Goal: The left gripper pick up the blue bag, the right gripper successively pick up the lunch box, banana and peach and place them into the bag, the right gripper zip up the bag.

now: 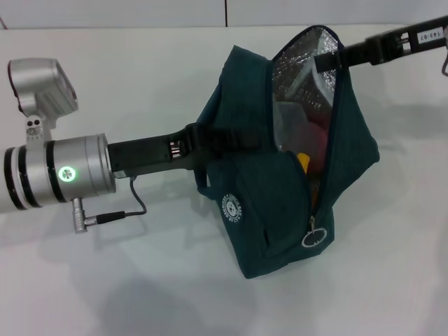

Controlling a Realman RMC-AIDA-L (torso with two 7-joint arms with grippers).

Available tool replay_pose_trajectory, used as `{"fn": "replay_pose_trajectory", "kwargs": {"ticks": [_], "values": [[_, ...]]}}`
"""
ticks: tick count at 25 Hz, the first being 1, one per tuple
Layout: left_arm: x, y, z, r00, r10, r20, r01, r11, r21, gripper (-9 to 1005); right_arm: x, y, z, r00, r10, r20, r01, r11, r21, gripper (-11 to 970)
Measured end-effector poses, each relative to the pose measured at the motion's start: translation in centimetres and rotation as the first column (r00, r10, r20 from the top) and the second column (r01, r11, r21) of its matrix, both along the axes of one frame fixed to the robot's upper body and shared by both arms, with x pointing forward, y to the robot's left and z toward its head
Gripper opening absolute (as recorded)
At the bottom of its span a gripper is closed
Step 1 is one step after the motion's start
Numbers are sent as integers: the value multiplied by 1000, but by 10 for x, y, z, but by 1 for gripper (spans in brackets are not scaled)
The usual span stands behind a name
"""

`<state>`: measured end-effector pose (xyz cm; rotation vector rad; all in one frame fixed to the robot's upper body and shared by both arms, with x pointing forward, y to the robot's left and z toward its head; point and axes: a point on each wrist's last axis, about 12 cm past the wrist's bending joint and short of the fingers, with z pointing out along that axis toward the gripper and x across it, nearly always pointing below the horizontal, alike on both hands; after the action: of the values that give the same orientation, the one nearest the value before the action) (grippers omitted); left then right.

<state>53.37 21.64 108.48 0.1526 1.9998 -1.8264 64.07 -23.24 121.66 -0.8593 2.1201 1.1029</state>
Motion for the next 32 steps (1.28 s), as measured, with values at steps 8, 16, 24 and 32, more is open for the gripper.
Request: {"fn": "replay_pose_trajectory", "kwargs": {"ticks": [8, 16, 24, 32], "values": [[-2, 4, -3, 1000, 20, -9, -20, 1000, 4, 36, -12, -17, -9, 1000, 0, -4, 0, 1000, 18, 341], [-4, 8, -6, 999, 43, -17, -43, 999, 4, 36, -42, -67, -1, 985, -83, 152, 44, 969, 244, 713], [-3, 8, -5, 999, 45, -16, -45, 999, 2, 37, -63, -87, -13, 963, -85, 257, 12, 962, 275, 864], [-3, 9, -5, 999, 52, -15, -52, 999, -4, 37, -54, -77, -43, 912, -232, 340, 153, 958, 243, 859]]}}
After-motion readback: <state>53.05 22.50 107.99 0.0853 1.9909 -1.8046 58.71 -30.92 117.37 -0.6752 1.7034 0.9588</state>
